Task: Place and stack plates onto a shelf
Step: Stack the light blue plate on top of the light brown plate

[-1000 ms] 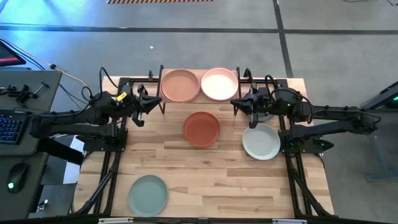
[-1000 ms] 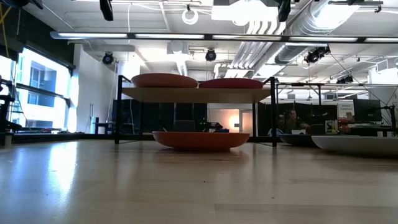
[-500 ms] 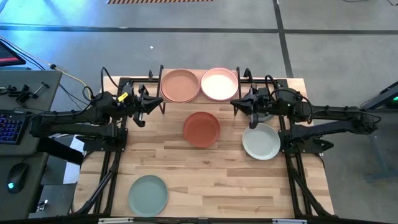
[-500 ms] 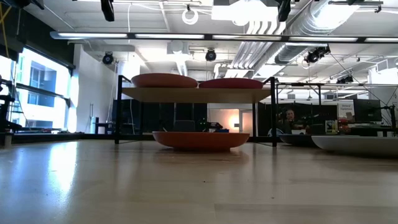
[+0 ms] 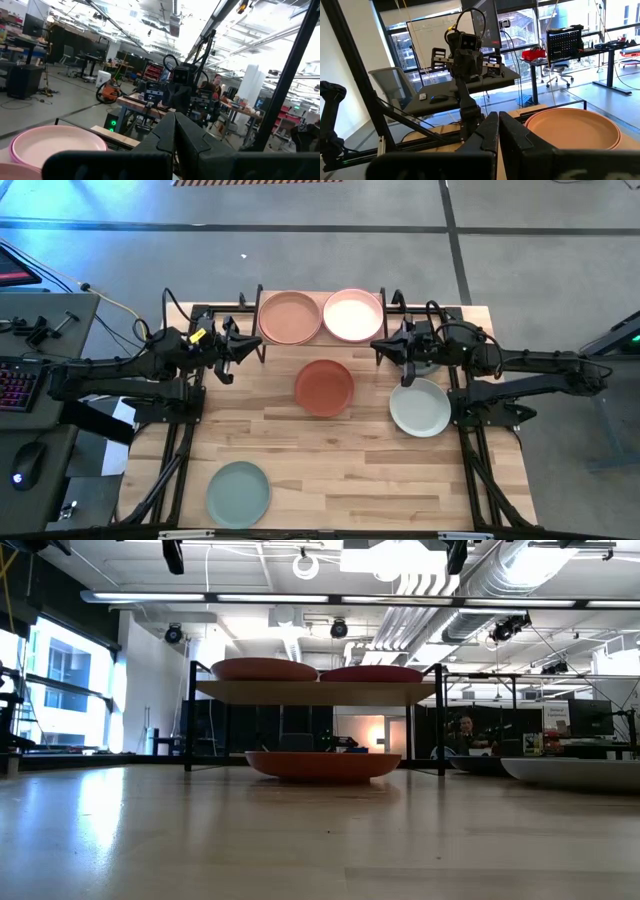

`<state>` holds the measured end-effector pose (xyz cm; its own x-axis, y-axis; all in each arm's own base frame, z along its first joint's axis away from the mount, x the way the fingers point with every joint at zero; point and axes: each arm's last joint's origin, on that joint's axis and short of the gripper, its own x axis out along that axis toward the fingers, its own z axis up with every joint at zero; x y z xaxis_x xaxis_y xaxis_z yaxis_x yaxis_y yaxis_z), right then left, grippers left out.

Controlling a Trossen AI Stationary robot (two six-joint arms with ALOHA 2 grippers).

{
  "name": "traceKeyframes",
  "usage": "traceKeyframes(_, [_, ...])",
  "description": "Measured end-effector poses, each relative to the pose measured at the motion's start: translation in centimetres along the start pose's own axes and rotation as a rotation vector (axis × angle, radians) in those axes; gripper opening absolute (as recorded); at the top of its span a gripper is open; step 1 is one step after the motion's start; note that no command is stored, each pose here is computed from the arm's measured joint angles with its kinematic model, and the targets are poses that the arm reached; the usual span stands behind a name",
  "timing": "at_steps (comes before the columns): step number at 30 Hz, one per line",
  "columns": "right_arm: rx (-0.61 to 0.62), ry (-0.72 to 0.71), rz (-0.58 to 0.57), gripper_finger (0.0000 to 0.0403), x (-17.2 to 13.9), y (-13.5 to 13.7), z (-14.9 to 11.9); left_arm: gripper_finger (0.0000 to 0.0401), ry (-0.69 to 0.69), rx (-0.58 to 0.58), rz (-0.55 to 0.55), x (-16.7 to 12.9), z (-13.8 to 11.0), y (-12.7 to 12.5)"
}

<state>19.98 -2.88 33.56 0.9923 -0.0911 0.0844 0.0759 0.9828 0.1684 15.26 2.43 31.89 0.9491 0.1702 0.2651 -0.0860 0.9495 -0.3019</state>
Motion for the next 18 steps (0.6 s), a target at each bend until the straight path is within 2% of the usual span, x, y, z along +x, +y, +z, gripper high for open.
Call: traceKeyframes(18, [0.002, 0.039, -0.007, 0.0, -0.01, -0.07, -0.39, 0.0, 0.005, 0.002, 0.002, 0.0, -0.05, 0.03])
